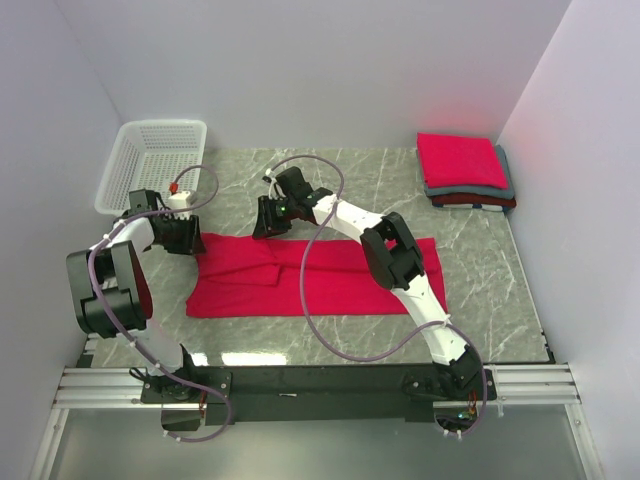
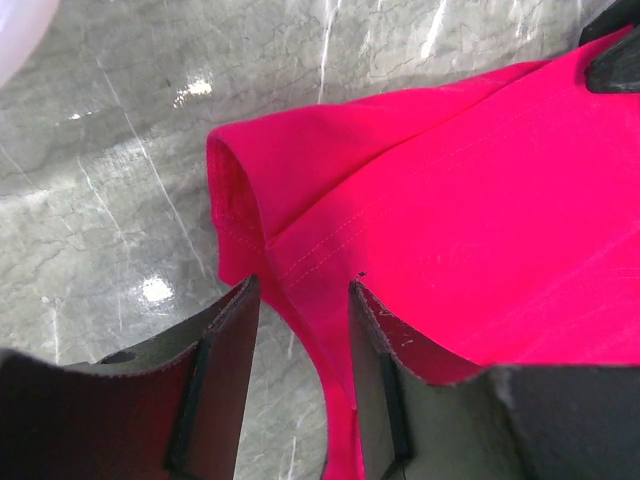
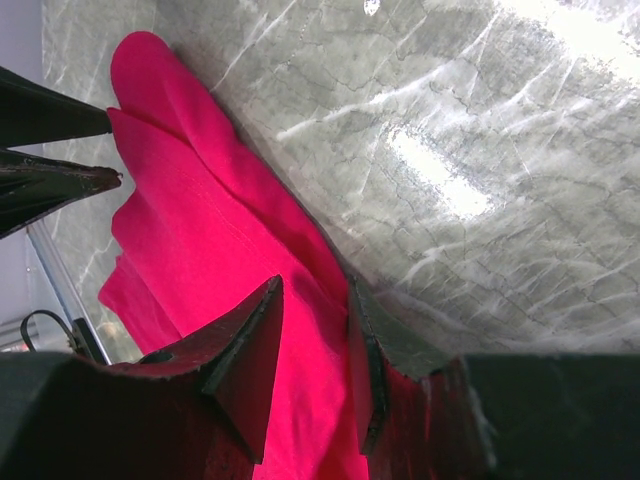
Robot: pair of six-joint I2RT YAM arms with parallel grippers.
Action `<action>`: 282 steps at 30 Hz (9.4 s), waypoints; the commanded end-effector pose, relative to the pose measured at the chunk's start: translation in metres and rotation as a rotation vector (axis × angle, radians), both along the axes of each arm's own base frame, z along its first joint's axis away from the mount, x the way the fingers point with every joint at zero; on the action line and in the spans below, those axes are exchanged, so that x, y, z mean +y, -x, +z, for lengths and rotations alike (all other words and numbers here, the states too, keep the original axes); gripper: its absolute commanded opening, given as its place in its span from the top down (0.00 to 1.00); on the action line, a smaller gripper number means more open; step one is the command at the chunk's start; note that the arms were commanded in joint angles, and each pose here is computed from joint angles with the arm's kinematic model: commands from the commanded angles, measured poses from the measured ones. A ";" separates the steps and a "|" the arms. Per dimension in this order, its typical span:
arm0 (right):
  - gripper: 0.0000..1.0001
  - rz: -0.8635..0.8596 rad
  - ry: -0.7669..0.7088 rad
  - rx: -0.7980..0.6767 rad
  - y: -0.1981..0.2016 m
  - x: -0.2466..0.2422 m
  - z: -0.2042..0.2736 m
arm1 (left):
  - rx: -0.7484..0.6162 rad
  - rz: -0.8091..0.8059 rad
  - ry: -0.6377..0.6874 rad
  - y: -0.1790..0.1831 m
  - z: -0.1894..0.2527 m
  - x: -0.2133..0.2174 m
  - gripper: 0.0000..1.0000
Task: Fold and stack the t-shirts
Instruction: Fold the tshirt
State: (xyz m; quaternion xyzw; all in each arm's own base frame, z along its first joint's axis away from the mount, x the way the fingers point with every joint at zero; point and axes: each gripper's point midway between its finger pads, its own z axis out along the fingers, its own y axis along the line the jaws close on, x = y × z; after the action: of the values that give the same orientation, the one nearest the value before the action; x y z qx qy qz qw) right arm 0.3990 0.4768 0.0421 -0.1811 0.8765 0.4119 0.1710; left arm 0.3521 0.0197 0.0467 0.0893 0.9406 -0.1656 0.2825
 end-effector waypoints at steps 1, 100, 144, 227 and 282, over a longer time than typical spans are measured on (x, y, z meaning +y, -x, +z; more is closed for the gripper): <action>0.60 0.017 -0.054 -0.084 -0.003 0.008 0.045 | -0.050 -0.006 0.023 -0.016 0.010 -0.002 0.53; 1.00 0.240 -0.180 -0.062 0.107 -0.012 0.151 | -0.399 -0.315 -0.069 0.040 0.155 -0.012 1.00; 1.00 0.355 -0.041 0.108 0.181 -0.025 0.046 | -0.095 -0.463 -0.019 0.104 0.029 -0.018 0.99; 1.00 -0.225 0.748 0.356 0.112 -0.481 0.004 | -0.031 -0.224 -0.117 0.059 0.017 -0.018 0.50; 0.75 0.610 0.629 0.137 0.227 -0.275 -0.011 | -0.124 -0.168 -0.156 -0.213 0.047 -0.126 0.67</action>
State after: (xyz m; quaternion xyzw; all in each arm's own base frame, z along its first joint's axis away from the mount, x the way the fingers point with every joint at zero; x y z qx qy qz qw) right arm 0.2068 0.1580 0.0142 -0.4196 0.9002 0.0872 -0.0774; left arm 0.5518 -0.0858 0.0391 0.2128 0.9353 -0.0680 0.2745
